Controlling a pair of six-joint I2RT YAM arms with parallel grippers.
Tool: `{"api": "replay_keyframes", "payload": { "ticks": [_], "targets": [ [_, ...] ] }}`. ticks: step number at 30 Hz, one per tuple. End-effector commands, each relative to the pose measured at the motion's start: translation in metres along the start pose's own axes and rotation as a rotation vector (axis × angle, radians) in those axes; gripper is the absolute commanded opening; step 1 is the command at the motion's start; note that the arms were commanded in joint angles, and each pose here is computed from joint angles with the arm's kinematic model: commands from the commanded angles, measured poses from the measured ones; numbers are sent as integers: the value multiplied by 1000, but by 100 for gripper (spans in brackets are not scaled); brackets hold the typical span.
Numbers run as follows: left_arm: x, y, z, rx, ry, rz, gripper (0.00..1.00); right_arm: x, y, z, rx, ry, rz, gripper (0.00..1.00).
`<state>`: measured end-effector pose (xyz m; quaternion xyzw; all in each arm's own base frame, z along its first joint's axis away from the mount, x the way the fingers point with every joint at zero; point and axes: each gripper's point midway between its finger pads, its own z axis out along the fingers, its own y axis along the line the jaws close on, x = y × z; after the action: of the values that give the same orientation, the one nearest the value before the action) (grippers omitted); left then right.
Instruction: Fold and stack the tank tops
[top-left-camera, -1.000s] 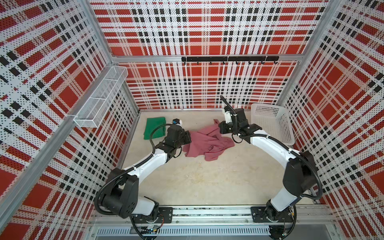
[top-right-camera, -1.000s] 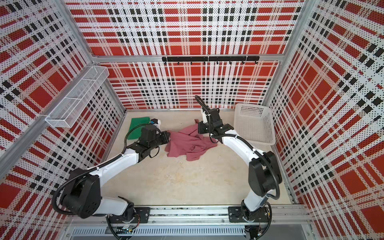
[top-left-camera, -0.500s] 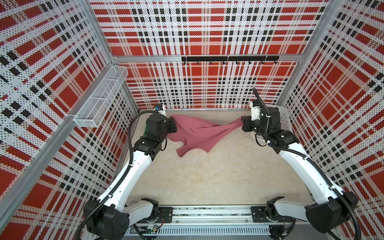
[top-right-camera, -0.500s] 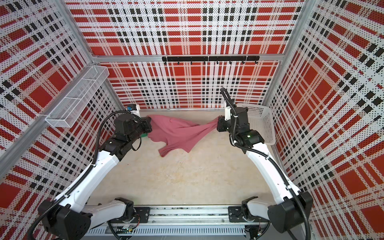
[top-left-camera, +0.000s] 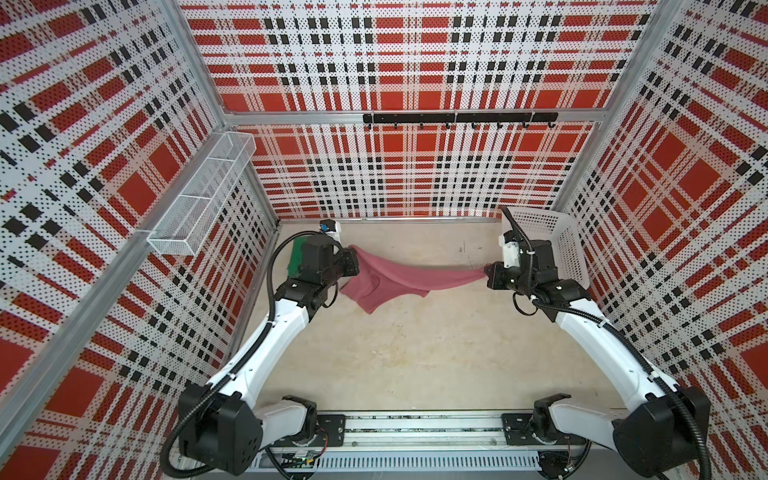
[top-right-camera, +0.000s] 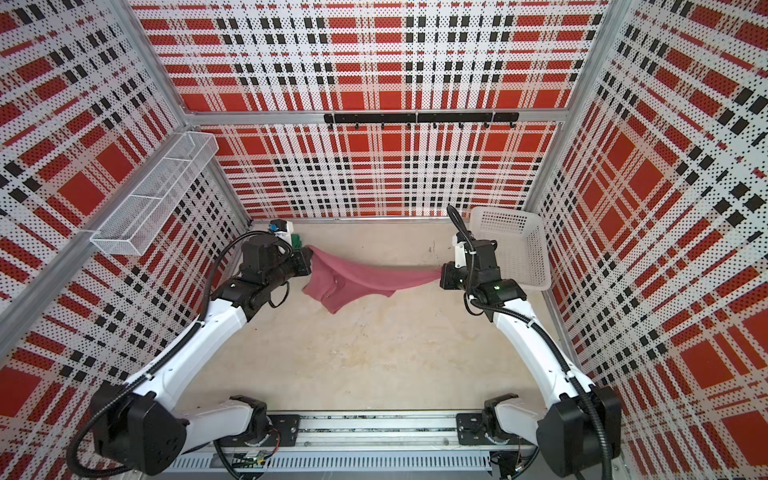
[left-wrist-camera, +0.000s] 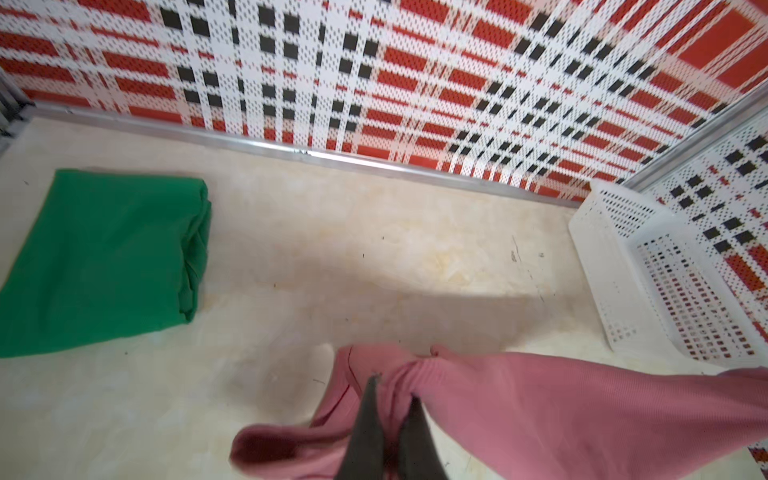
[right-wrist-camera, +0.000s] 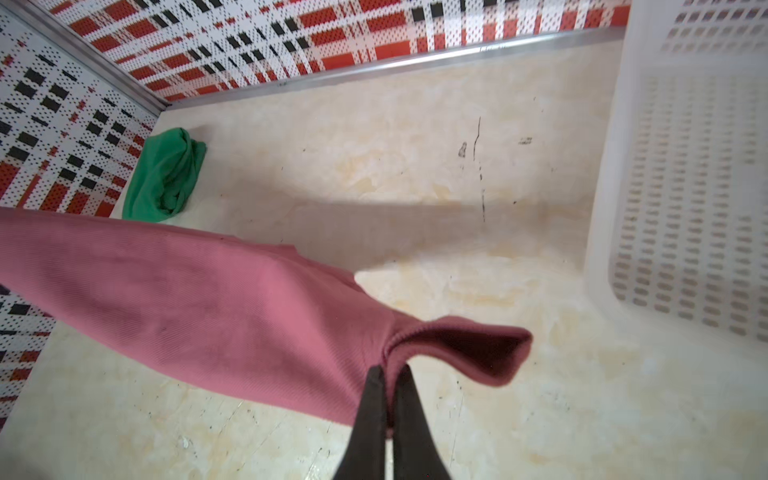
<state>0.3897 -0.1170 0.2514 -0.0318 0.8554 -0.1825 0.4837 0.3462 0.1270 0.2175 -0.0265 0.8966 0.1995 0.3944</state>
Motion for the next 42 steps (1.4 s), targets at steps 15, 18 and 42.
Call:
{"api": "replay_keyframes", "payload": {
  "ticks": [15,18,42],
  "targets": [
    [170,43,-25,-161,355,-135,53,213,26,-11,-119,472,50,45],
    [136,40,-31,-141,270,-183,57,194,7,-11,4,416,133,49],
    [182,-123,179,9,569,405,54,222,-36,2,188,421,372,48]
  ]
}}
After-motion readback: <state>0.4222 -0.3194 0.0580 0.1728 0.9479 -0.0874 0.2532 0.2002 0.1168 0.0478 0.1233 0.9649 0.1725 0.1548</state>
